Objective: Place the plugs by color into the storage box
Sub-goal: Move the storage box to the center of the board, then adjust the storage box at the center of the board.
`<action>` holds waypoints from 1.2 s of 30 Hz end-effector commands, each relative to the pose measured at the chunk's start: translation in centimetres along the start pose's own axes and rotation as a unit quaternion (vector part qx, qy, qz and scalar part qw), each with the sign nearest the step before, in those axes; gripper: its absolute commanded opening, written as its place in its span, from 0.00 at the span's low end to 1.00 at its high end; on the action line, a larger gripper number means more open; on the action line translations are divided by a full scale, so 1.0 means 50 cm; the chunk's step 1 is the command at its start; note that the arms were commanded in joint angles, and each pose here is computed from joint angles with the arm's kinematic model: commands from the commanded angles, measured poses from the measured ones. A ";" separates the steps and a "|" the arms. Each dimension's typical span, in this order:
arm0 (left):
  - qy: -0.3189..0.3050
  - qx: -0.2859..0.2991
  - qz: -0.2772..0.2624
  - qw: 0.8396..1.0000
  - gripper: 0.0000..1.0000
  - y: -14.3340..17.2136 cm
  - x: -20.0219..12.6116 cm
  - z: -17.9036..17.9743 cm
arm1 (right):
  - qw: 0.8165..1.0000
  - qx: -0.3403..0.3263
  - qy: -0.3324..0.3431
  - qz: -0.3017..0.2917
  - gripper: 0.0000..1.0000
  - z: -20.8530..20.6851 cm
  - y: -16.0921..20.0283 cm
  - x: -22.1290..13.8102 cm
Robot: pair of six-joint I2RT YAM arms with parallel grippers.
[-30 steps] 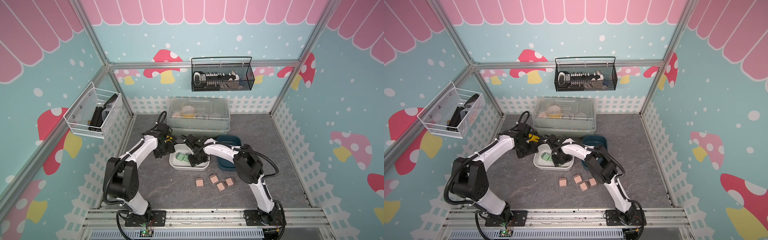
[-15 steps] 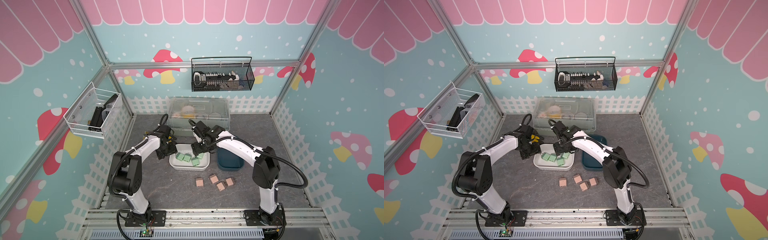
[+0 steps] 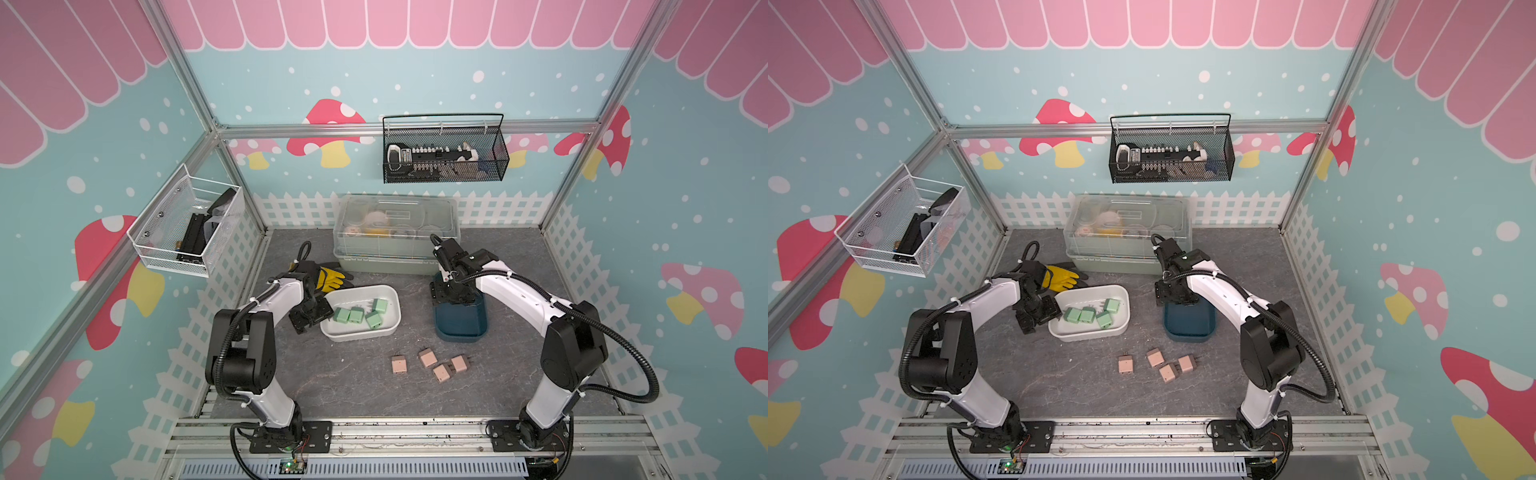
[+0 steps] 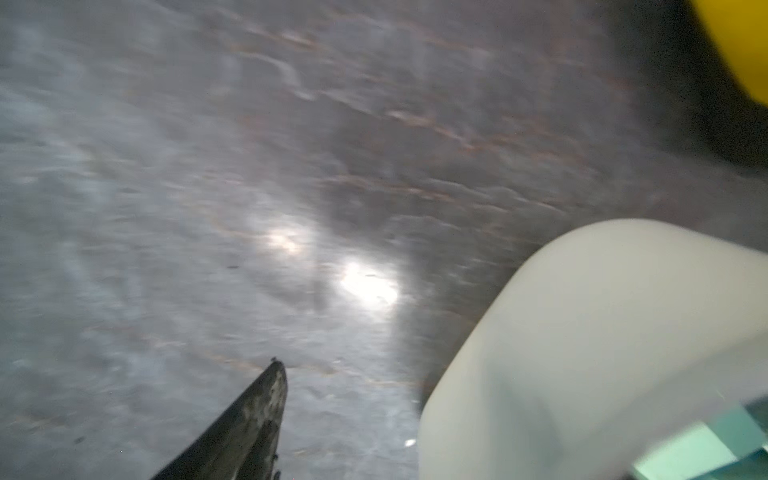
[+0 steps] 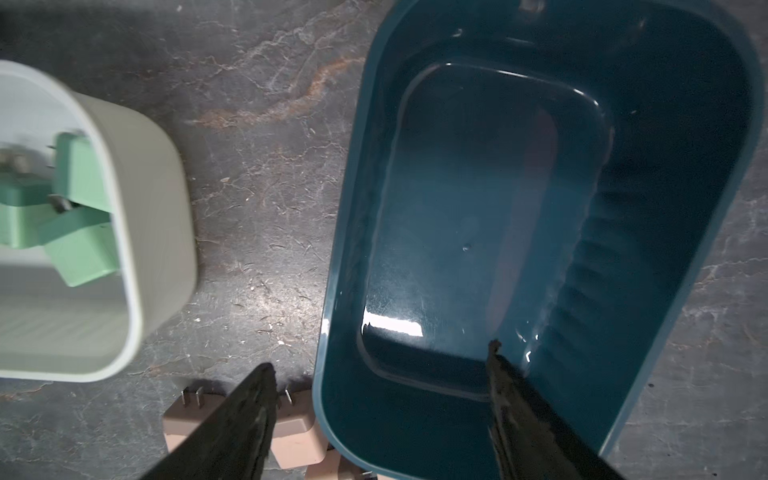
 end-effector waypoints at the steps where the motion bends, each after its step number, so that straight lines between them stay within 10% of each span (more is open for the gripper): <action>1: -0.052 -0.009 -0.042 0.998 0.76 -0.007 -0.070 0.029 | 1.000 0.001 -0.008 0.020 0.77 0.019 -0.002 0.027; 13: -0.016 0.013 -0.066 0.998 0.78 -0.013 -0.118 -0.003 | 0.990 -0.029 0.091 0.100 0.75 -0.037 0.047 0.111; 23: -0.019 0.019 -0.049 0.998 0.78 -0.010 -0.092 -0.038 | 0.978 0.005 0.202 0.044 0.79 -0.270 0.092 -0.056; 36: -0.004 0.044 -0.059 0.997 0.78 -0.018 -0.100 -0.085 | 0.991 0.130 0.010 -0.009 0.80 -0.168 -0.057 -0.044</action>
Point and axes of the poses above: each gripper's point midway between its finger pads, its own x axis out along the fingers, its own z axis along the line the jaws close on, y = z × x, the point moved 8 cm from there along -x, back along the fingers, and after that the axes turned 15 degrees about x, right-handed, at the moved point
